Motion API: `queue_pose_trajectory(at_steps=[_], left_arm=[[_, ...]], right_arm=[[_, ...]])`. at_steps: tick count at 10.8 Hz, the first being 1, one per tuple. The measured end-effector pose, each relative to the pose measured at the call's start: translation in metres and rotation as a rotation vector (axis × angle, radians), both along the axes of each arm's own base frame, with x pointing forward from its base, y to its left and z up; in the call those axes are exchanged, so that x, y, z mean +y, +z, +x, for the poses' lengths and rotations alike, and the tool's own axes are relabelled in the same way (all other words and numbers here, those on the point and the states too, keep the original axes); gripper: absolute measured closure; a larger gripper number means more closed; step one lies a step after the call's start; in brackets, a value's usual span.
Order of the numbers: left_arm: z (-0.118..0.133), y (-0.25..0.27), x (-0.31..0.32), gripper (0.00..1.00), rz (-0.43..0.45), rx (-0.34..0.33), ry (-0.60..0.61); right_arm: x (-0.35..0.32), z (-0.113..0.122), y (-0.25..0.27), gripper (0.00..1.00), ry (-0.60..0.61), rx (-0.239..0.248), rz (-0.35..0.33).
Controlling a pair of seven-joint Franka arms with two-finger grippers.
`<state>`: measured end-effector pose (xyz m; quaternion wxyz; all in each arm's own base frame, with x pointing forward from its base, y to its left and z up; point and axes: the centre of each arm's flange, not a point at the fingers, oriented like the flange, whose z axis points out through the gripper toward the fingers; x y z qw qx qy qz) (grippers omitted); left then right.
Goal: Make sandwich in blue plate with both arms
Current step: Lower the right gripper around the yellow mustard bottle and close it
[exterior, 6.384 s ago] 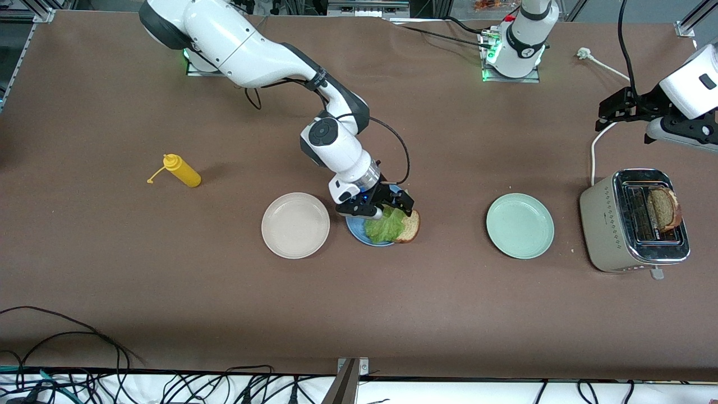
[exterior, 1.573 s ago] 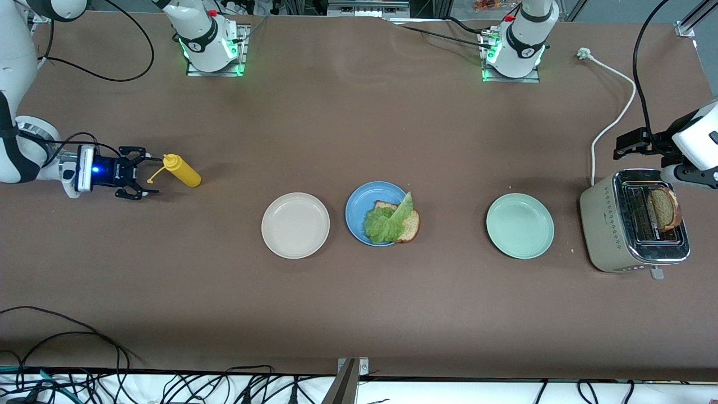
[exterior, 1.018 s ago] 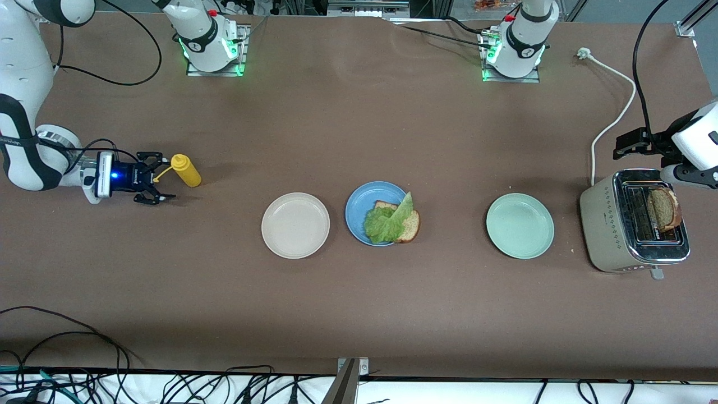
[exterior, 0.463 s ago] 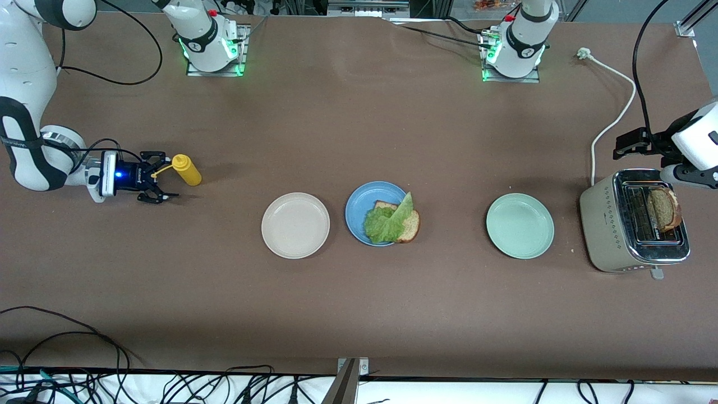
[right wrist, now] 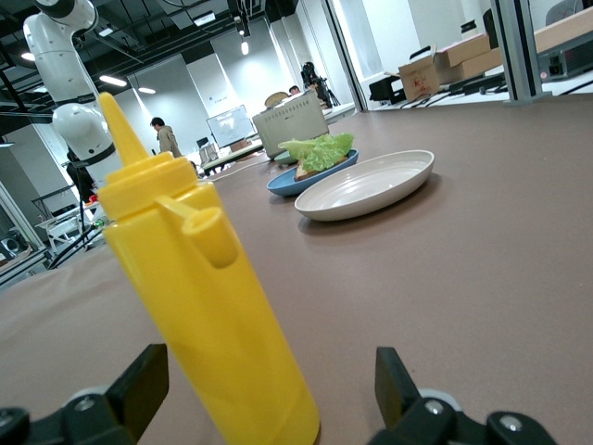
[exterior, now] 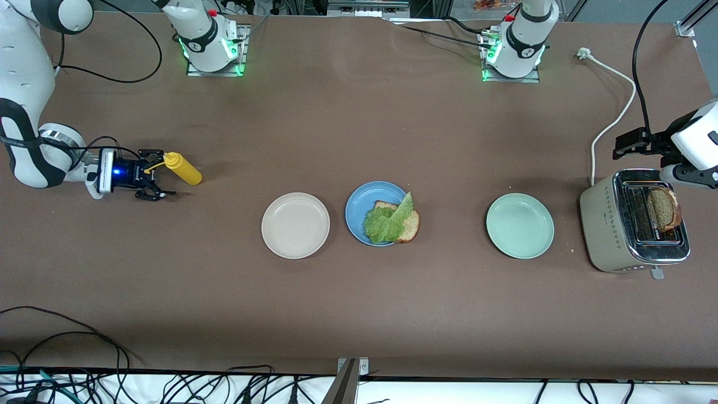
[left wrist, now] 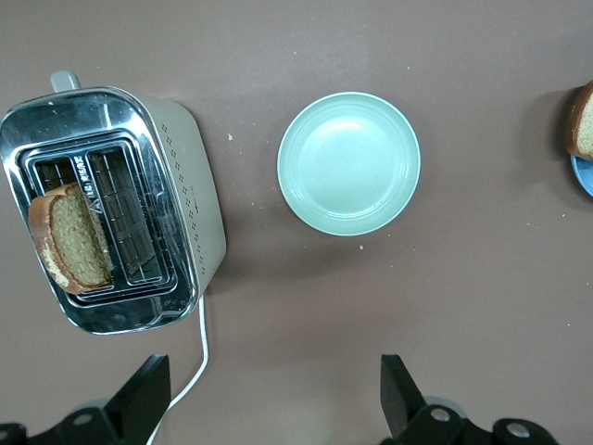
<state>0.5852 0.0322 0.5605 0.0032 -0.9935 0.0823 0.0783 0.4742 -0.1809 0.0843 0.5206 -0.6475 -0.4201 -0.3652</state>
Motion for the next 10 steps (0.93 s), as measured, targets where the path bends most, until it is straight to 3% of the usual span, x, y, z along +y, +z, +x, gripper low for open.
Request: queue_pose_trajectory(at_steps=[10], left_arm=[[0.0, 0.0, -0.004, 0.0, -0.001, 0.0, -0.007]], right_arm=[[0.012, -0.028, -0.013, 0.01, -0.001, 0.016, 0.062]])
